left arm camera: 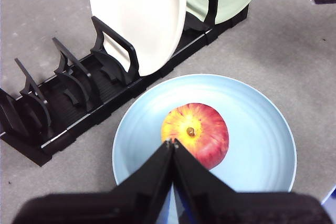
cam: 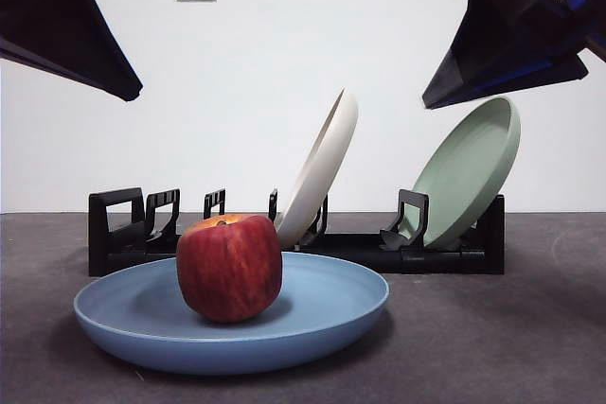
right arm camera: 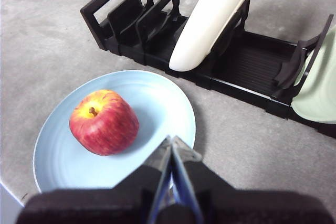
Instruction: Take the blue plate from the plate rack,put the plate on the table,take the apple from the table,put the apple in the plate
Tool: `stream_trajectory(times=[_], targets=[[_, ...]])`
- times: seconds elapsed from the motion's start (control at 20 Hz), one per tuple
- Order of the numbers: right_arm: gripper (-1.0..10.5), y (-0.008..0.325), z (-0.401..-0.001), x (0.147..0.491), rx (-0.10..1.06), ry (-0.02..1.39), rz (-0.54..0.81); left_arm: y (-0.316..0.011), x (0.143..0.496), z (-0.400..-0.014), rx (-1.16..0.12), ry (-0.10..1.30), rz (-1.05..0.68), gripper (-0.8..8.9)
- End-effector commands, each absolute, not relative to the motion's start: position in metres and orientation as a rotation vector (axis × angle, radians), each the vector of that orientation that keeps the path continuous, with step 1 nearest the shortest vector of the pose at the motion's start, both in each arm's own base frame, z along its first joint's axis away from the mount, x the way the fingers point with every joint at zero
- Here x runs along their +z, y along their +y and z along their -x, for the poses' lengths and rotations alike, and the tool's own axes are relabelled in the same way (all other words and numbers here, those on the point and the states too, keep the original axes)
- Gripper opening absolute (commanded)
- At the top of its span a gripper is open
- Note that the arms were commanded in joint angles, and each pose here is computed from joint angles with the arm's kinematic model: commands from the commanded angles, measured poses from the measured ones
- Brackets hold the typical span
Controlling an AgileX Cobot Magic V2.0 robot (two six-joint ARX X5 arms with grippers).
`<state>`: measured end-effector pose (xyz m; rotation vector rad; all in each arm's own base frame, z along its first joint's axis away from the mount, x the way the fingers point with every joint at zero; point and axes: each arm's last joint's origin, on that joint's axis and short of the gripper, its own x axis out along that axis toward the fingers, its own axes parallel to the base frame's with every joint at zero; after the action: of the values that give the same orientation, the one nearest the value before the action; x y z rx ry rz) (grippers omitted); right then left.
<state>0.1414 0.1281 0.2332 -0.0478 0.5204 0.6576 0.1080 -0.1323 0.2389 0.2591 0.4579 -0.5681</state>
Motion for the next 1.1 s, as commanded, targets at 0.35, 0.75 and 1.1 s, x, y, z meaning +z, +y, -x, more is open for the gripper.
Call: stream_trajectory(times=[0.35,0.75,1.1], targets=[[0.0,0.128,-0.14,0.231,0.653,0.526,0.038,-0.132,0.238,-0.108,-0.569,0.462,-0.252,-0.03],[0.0,0.128,-0.14,0.231,0.653,0.527,0.039,-0.093,0.268,-0.108,-0.442,0.261,-0.178,-0.03],[0.0,0.128,-0.14,0.231,0.653,0.527,0.039,-0.032,0.262,-0.098,-0.268,0.109,-0.023,-0.03]])
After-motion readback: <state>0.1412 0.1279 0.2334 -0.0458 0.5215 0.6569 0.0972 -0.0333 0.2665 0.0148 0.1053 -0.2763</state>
